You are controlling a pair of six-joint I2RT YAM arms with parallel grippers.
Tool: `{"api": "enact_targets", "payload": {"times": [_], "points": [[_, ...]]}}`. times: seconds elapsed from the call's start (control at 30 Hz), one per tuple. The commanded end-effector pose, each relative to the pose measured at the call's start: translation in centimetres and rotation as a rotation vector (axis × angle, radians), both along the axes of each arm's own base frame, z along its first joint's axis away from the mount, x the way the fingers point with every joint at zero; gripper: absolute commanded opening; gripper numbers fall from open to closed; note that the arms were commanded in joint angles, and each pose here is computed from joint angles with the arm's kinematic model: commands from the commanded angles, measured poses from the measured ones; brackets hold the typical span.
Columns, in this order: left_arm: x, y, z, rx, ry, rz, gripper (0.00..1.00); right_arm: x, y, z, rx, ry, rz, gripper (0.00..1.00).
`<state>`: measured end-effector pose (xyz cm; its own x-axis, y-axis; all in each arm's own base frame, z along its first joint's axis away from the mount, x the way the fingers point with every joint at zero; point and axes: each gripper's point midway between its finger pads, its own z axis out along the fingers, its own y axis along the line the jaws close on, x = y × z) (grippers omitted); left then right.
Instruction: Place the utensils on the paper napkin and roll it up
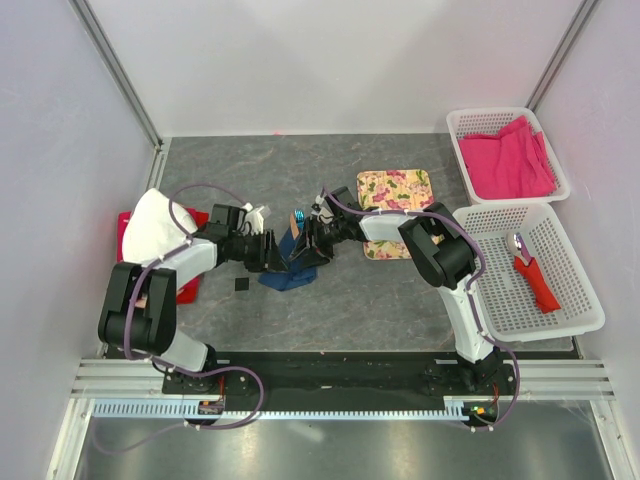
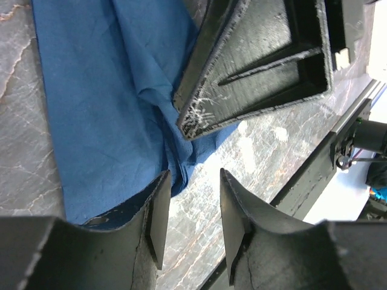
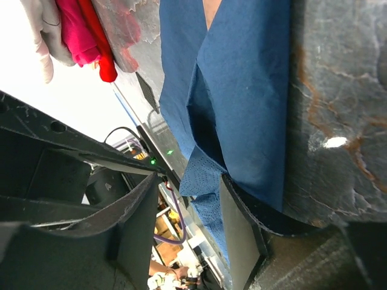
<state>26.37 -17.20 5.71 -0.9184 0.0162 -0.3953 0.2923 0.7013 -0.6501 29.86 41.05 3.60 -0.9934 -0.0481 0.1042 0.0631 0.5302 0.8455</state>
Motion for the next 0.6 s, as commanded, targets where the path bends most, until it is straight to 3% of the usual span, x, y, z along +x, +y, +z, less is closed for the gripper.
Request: {"api": "enact_targets", "payload": {"times": [0.0,0.37,0.57], "points": [[1.4,-0.1,-0.1,-0.015,-0.012,0.041,0.43,-0.2,-0.3,-0.6,-0.025,0.008,-0.017,0.52],[2.0,-1.0,-1.3,0.032,-0.004,0.023,0.43,-0.3,-0.3,-0.5,-0.022,0.01,-0.016,0.5],[2.6,-0.3,-2.7,0.092,0.036,0.058,0.19,-0.4,-0.2,-0.2,-0.012,0.008,-0.01,0.5]]}}
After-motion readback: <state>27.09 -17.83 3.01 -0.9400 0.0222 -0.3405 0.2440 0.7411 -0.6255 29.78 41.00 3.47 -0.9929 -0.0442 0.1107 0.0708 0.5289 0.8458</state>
